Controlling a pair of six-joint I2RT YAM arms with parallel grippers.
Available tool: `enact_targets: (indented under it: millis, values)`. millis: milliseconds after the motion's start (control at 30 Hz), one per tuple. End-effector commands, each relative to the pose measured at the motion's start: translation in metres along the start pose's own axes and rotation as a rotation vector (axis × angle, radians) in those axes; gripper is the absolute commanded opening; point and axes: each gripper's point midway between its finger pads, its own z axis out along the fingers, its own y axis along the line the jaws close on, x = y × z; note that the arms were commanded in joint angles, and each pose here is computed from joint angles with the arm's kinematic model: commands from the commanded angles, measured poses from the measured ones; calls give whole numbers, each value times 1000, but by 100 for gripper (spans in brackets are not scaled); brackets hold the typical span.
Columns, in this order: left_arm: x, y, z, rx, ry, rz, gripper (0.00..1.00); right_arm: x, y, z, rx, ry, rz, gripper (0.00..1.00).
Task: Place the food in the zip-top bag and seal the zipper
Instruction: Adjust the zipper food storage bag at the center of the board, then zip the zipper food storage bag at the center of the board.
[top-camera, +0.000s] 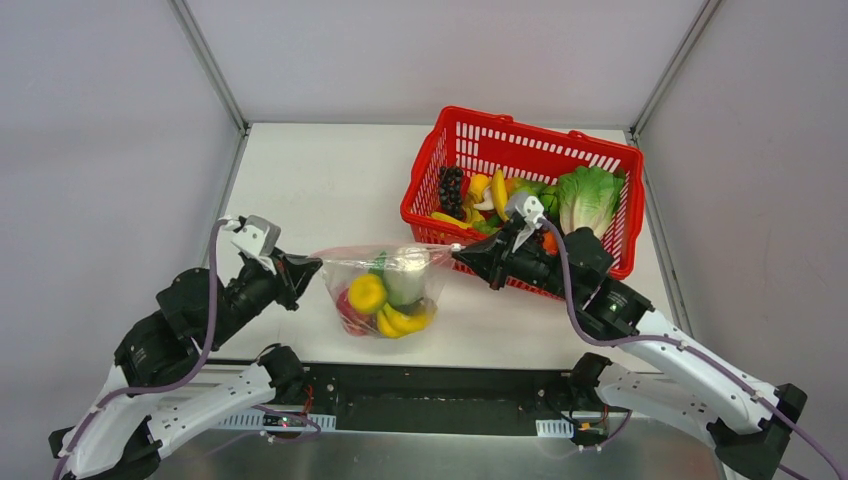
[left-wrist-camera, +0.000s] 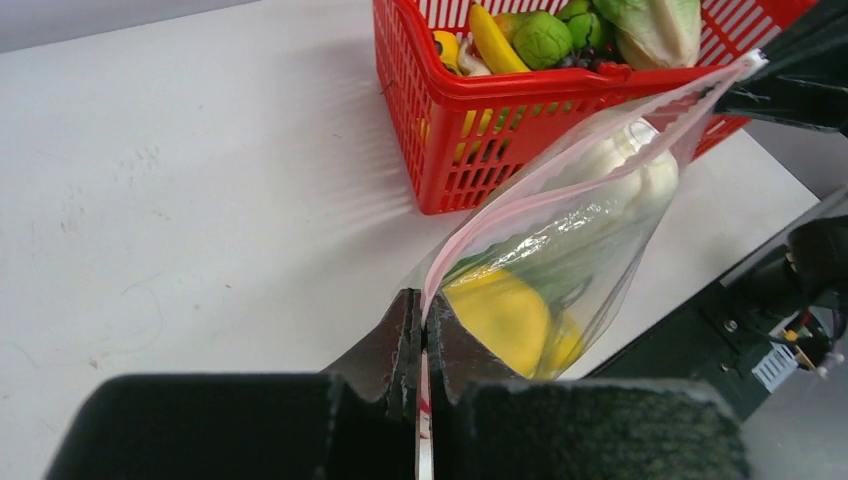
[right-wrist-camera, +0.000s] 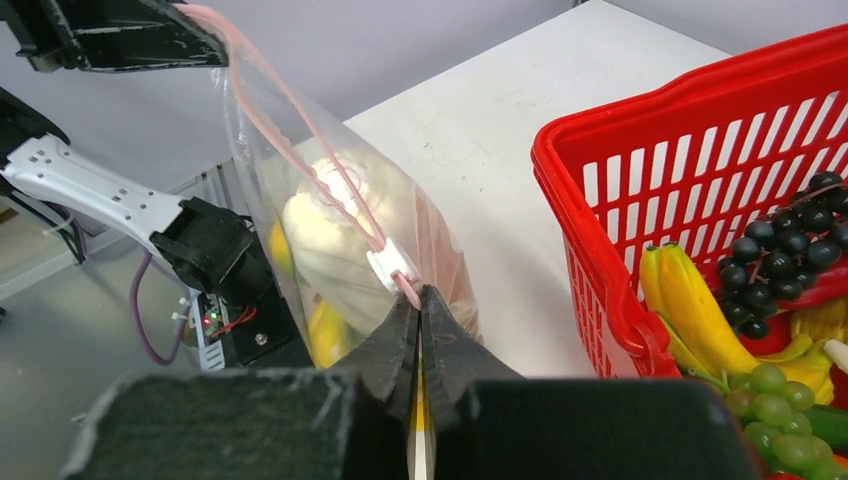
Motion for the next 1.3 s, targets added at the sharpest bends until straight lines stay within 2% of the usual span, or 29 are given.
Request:
enact_targets:
  millis: [0, 233, 300, 433, 467, 500, 633, 733, 900, 1000, 1133, 1267]
  values:
    - [-3, 12, -20, -33, 40, 47, 0, -46, -7, -2, 44, -118, 45, 0]
    - [9, 9, -15, -23, 109, 77, 0, -46, 14, 6, -131, -67, 88, 0]
    - [11, 8, -11, -23, 120, 89, 11, -41, 17, 10, -160, -43, 96, 0]
    - [12, 13, -5, -59, 126, 99, 45, -32, 12, 16, -152, -12, 118, 0]
    - [11, 13, -4, -61, 122, 102, 56, -31, 11, 17, -149, -11, 121, 0]
    - [9, 13, -3, -61, 113, 103, 62, -31, 10, 18, -148, -9, 123, 0]
    - [-12, 4, -3, -19, 51, 97, 78, -33, 8, 19, -145, -9, 123, 0]
    - [-31, -11, -2, 57, 1, 120, 85, -33, 6, 19, -137, -11, 118, 0]
    - [-61, -69, 8, 341, -48, 201, 92, -30, 7, 18, -142, -6, 118, 0]
    - [-71, -107, 20, 516, -17, 260, 92, -29, 8, 18, -152, -2, 115, 0]
    - [-73, -142, 46, 665, 53, 311, 89, -30, 12, 13, -168, -6, 104, 0]
    - [-78, -169, 67, 766, 38, 292, 82, -30, 15, 11, -182, -4, 99, 0]
